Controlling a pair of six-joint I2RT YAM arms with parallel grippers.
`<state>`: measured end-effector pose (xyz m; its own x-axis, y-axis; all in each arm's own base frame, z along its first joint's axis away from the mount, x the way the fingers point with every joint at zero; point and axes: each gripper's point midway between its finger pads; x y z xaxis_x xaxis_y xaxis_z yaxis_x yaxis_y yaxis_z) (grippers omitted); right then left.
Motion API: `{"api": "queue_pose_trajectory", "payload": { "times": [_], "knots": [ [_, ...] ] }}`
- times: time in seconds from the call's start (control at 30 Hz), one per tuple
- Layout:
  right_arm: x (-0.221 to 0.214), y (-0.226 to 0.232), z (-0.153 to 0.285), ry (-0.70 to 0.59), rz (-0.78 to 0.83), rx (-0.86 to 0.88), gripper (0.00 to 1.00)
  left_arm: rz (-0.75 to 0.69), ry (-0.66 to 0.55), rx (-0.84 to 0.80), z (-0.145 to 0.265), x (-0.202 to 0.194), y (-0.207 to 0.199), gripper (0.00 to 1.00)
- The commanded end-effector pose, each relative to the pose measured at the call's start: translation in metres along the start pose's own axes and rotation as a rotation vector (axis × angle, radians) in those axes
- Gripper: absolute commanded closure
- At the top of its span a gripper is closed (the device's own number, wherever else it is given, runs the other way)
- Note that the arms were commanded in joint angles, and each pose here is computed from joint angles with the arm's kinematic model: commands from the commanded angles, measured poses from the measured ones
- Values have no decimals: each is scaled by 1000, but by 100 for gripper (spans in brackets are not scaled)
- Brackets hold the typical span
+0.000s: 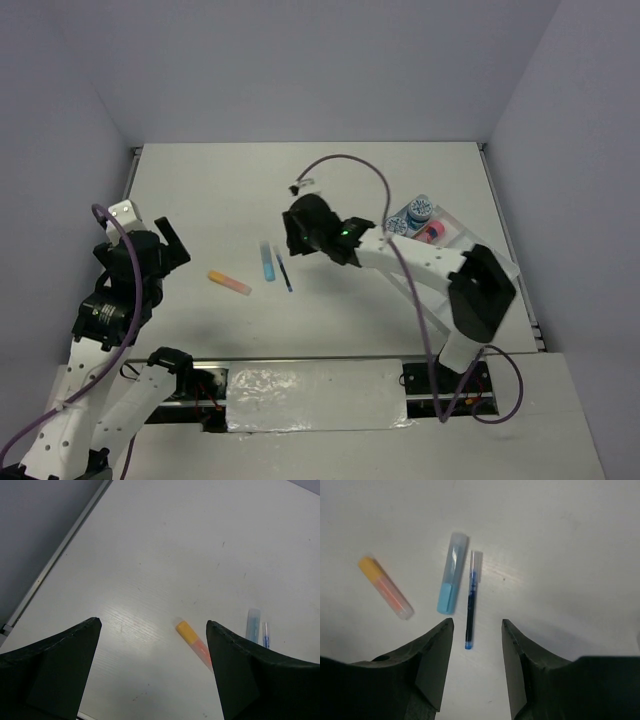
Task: Sort the stationery into containers
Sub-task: Pick up the pen from the center of the board.
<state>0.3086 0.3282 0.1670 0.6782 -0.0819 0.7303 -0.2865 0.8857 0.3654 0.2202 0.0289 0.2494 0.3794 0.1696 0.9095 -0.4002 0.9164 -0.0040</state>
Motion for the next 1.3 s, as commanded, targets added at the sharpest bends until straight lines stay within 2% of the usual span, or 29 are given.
{"api": "queue_pose_trajectory", "payload": {
  "times": [0.0, 0.03, 0.07, 0.13, 0.23, 0.67, 0.77, 0.83, 0.9, 0.93, 0.97, 1.0, 1.03, 1.07, 1.1, 1.13, 1.2, 1.23, 1.27],
  "knots": [
    [-45, -9, -24, 159, 143, -175, 50, 27, -28, 25, 0, 9, 3, 1],
    [-63, -13, -42, 207, 162, -220, 50, 27, -26, 23, 0, 9, 2, 1],
    [-57, 3, -48, 194, 163, -211, 51, 23, -25, 21, -1, 9, 1, 1],
    [-75, -1, -65, 247, 181, -260, 53, 20, -24, 14, -1, 8, 0, 1],
    [-80, 10, -79, 265, 183, -257, 54, 14, -22, 3, -2, 8, -3, 1],
    [-123, 2, -112, 367, 214, -262, 56, 3, -15, -11, -3, 7, -6, 1],
    [-126, -1, -118, 382, 200, -259, 71, 2, -14, -14, -3, 7, -6, 1],
    [-130, -7, -116, 402, 176, -253, 97, 2, -16, -16, -3, 7, -6, 1],
    [-106, -7, -108, 342, 94, -219, 100, -2, -11, -18, -3, 6, -7, 1],
    [-122, -20, -99, 386, 59, -208, 100, 0, -15, -22, -3, 7, -7, 1],
    [-105, -8, -99, 317, -5, -122, 100, -4, -14, -25, -3, 6, -8, 1],
    [-61, -1, -79, 210, -125, -27, 100, -4, -14, -30, -3, 6, -9, 1],
    [-92, -27, -66, 245, -187, -20, 100, -3, -16, -32, -3, 7, -9, 1],
    [-53, -21, -61, 107, -312, 81, 100, -4, -16, -33, -3, 7, -9, 1],
    [-23, -17, -31, 8, -354, 141, 100, -4, -16, -32, -3, 7, -9, 1],
    [-33, -39, -21, -8, -384, 97, 100, -3, -16, -33, -2, 7, -9, 1],
    [3, -75, 13, -174, -467, -1, 100, -1, -19, -36, -2, 7, -9, 1],
    [-5, -99, 20, -189, -497, -63, 100, -2, -21, -38, -2, 7, -10, 1],
    [8, -117, 39, -255, -559, -103, 100, -2, -22, -41, -1, 8, -10, 1]
  ]
}}
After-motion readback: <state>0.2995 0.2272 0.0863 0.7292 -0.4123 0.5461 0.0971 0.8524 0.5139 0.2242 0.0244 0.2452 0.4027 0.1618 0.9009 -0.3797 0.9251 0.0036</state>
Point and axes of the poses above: each gripper's point midway between its finger pads, its own z axis back along the fingers, its own y axis along the line the jaws close on, x = y × z, and after that the axes turned 8 degrees about -z, right-handed
